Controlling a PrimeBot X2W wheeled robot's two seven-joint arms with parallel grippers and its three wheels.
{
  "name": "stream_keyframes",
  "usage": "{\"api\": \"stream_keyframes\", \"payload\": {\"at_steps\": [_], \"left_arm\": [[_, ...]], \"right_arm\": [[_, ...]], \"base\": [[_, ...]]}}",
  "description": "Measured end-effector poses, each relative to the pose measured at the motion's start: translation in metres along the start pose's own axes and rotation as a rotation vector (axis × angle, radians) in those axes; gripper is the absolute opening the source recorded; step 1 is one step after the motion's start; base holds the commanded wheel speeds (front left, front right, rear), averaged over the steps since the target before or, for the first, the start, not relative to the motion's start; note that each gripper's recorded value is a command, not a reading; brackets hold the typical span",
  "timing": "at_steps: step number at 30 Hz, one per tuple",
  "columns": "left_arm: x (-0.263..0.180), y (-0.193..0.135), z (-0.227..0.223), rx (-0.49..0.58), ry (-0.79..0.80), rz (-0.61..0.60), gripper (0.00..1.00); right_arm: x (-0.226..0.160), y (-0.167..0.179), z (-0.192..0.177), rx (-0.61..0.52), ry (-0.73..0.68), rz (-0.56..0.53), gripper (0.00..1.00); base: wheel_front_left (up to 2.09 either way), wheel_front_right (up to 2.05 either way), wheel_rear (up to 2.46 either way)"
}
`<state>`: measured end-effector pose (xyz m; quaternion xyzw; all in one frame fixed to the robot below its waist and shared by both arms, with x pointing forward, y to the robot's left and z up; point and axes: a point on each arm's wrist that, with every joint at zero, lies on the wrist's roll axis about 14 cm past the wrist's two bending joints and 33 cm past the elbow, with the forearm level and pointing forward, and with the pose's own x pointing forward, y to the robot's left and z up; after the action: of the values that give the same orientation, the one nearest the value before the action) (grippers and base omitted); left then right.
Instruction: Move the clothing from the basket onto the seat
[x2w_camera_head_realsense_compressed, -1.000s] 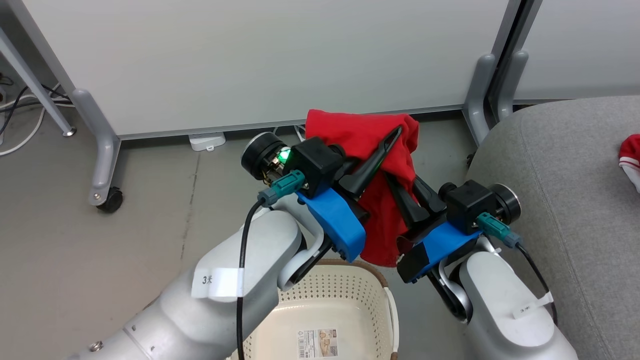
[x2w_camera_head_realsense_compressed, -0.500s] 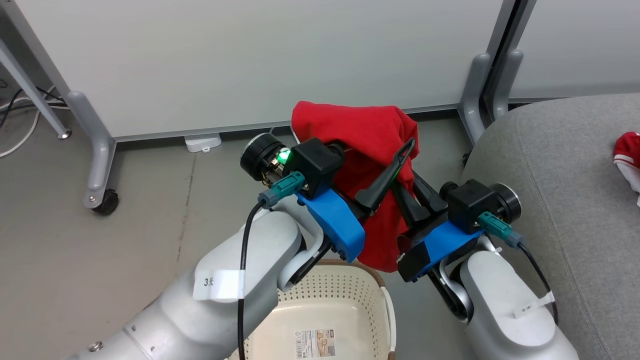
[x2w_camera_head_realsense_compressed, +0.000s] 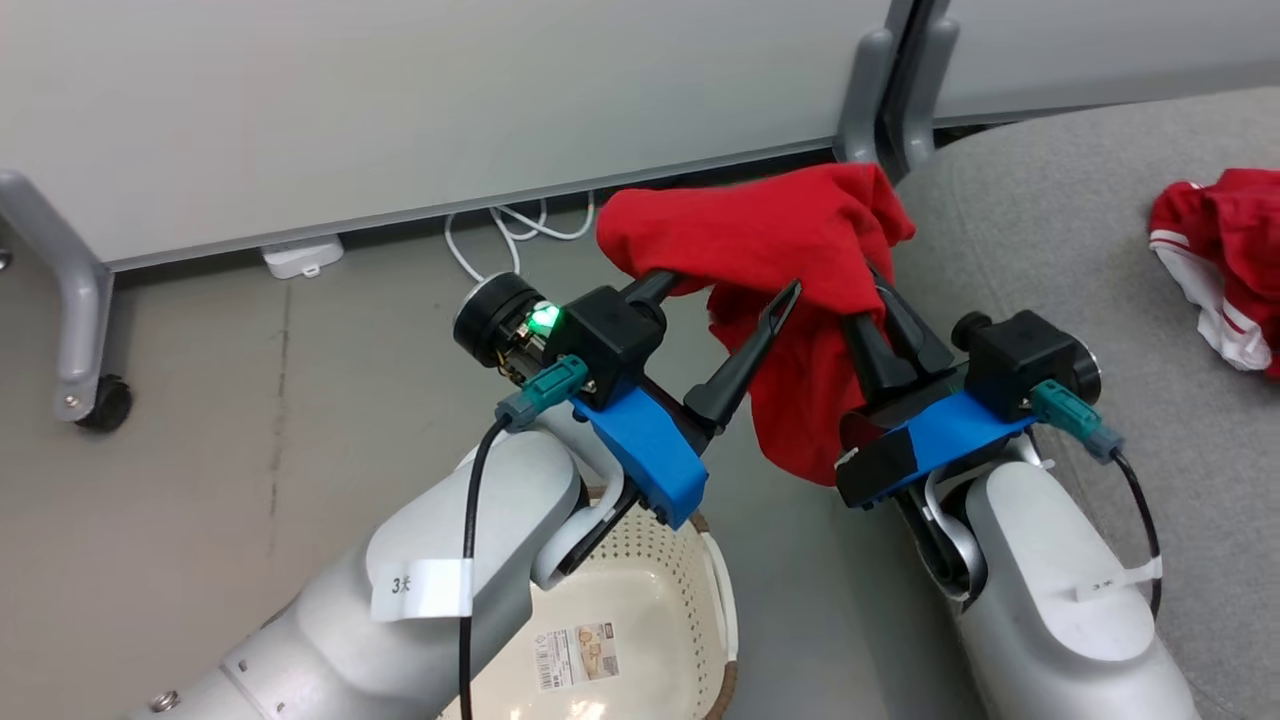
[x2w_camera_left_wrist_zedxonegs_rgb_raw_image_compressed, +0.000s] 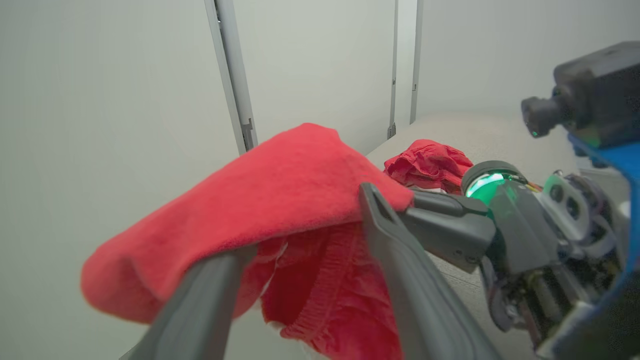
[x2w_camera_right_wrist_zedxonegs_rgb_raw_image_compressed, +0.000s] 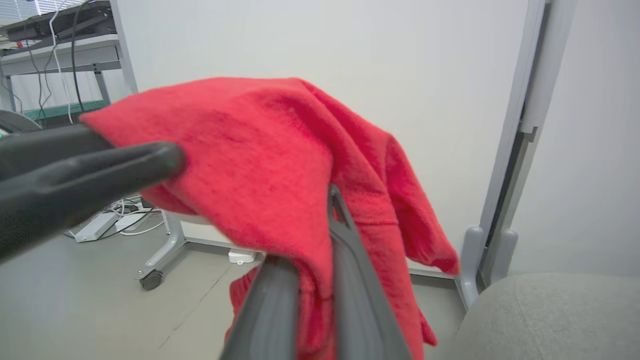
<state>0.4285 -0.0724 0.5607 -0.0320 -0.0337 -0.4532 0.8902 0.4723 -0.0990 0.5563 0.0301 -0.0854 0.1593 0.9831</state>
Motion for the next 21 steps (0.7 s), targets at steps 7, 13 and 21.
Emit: {"api": "stream_keyframes", "payload": {"at_steps": [7,13,21], "left_arm": [[0.020,-0.018,-0.021,-0.029,0.021,-0.085,1.00],[0.036,-0.033,-0.035,-0.050,0.028,-0.157,1.00],[0.051,-0.062,-0.050,-0.074,0.029,-0.267,1.00]], "right_arm": [[-0.013,-0.050,0.003,-0.016,-0.009,-0.134,0.00],[-0.035,-0.097,0.008,-0.041,-0.015,-0.272,0.00],[-0.075,-0.152,0.022,-0.092,-0.033,-0.448,0.00]], "base": [[0.00,0.00,0.00],[0.00,0.00,0.00],[0.00,0.00,0.00]]}}
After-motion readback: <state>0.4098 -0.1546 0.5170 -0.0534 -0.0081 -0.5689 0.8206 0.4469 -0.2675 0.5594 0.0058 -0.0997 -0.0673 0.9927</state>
